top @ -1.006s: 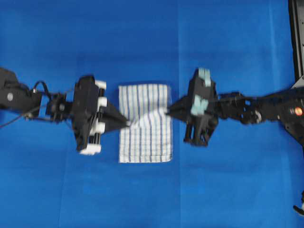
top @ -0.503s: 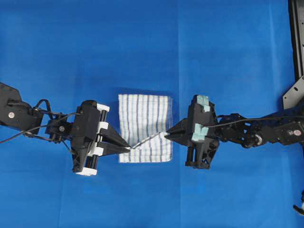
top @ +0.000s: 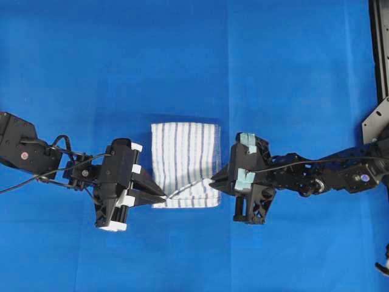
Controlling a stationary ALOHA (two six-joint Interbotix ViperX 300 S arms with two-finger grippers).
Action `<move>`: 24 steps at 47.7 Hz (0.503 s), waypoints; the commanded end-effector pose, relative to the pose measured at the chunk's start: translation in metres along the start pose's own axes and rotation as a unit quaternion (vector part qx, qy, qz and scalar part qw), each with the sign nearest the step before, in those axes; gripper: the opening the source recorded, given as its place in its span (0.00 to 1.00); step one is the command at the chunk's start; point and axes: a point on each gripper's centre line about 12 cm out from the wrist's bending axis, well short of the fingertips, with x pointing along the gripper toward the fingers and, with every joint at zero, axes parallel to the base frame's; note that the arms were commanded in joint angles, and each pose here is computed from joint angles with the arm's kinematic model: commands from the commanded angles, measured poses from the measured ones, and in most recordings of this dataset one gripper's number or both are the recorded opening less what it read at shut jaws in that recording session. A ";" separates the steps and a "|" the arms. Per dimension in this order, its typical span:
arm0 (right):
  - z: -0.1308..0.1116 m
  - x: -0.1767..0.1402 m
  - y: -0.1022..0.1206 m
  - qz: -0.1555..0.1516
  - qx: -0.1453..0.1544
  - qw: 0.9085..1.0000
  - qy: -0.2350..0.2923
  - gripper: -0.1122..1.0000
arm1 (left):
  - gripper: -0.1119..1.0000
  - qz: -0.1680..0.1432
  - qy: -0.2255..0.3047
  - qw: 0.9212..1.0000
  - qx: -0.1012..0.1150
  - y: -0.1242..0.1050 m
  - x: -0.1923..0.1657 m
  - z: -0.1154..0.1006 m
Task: Fold the blue towel.
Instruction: 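Fold the top end down onto the bottom half with both grippers, then release the towel and move both grippers apart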
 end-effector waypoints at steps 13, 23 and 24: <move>0.010 -0.009 0.010 0.016 -0.004 1.000 -0.018 0.89 | 0.82 -0.009 -0.007 1.000 0.003 -0.008 -0.005 0.008; 0.024 -0.039 0.013 0.039 -0.007 0.998 -0.050 0.93 | 0.83 -0.005 0.013 1.000 0.002 -0.007 -0.028 0.016; 0.025 -0.042 0.012 0.040 -0.007 0.998 -0.053 0.94 | 0.82 -0.005 0.014 1.000 0.002 -0.008 -0.032 0.017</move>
